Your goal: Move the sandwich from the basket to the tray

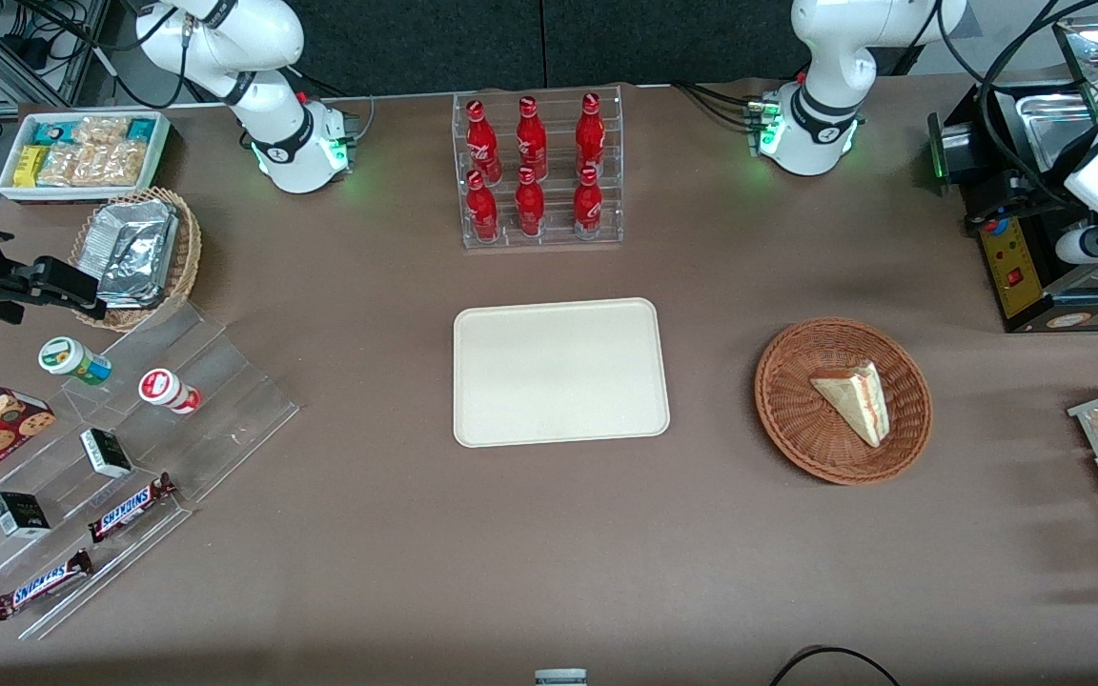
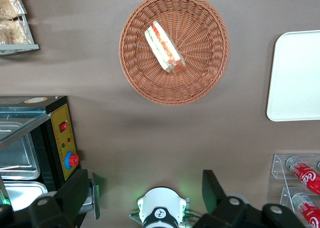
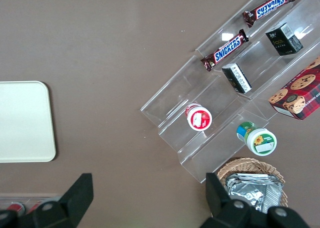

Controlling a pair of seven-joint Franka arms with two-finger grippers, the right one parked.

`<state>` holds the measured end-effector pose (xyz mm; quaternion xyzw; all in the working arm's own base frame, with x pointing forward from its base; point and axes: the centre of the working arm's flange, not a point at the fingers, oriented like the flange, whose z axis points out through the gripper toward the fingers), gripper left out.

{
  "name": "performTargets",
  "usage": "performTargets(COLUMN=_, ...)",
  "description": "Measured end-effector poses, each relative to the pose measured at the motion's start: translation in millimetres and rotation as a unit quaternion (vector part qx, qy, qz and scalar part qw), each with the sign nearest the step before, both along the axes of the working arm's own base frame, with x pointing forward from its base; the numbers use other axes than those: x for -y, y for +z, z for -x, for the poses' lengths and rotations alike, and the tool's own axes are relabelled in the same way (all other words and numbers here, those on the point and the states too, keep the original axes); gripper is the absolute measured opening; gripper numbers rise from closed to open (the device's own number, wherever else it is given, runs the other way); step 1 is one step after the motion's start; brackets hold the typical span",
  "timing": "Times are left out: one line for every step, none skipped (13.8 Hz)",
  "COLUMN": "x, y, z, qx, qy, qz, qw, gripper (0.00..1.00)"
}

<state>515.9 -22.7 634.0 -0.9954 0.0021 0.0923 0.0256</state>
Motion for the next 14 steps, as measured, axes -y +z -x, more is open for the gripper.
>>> performTargets(x=-0.3, y=-0.5, z=0.3, qx=-0.001, qy=0.001, qz=0.0, qw=1.0, gripper=1.0)
performTargets(x=-1.2, y=-1.4, z=0.7, qx=-0.004, qy=0.002, qz=0.0, qw=1.0, gripper=1.0)
performTargets(x=-2.3, y=-2.7, z=0.8, qx=-0.006, qy=0.003, qz=0.0, qw=1.0, gripper=1.0)
performTargets(x=-3.5, y=-5.7, z=0.9, qx=-0.009, qy=0.004, qz=-0.001, qw=1.0, gripper=1.0)
performTargets(x=-4.5, y=-10.3, z=0.5, qx=-0.013, qy=0.005, qz=-0.001, qw=0.9999, gripper=1.0)
performTargets(x=-4.9, y=-16.5, z=-0.7, qx=-0.015, qy=0.006, qz=-0.001, qw=0.9999, gripper=1.0)
performTargets(x=-4.9, y=-25.6, z=-2.9, qx=-0.017, qy=0.007, qz=-0.002, qw=0.9998, gripper=1.0)
performTargets(x=-5.0, y=-37.3, z=-6.1, qx=-0.014, qy=0.01, qz=-0.002, qw=0.9998, gripper=1.0)
performTargets(x=-5.5, y=-50.9, z=-10.1, qx=-0.009, qy=0.018, qz=-0.004, qw=0.9998, gripper=1.0)
performTargets(x=-5.9, y=-63.7, z=-13.9, qx=-0.001, qy=0.034, qz=-0.006, qw=0.9994, gripper=1.0)
performTargets(x=-5.8, y=-75.5, z=-17.8, qx=0.009, qy=0.056, qz=-0.01, qw=0.9983, gripper=1.0)
performTargets(x=-5.5, y=-87.7, z=-21.3, qx=0.02, qy=0.083, qz=-0.013, qw=0.9962, gripper=1.0)
performTargets(x=-5.2, y=-100.6, z=-24.2, qx=0.032, qy=0.111, qz=-0.016, qw=0.9931, gripper=1.0)
performTargets(x=-4.8, y=-113.4, z=-26.3, qx=0.042, qy=0.136, qz=-0.018, qw=0.9896, gripper=1.0)
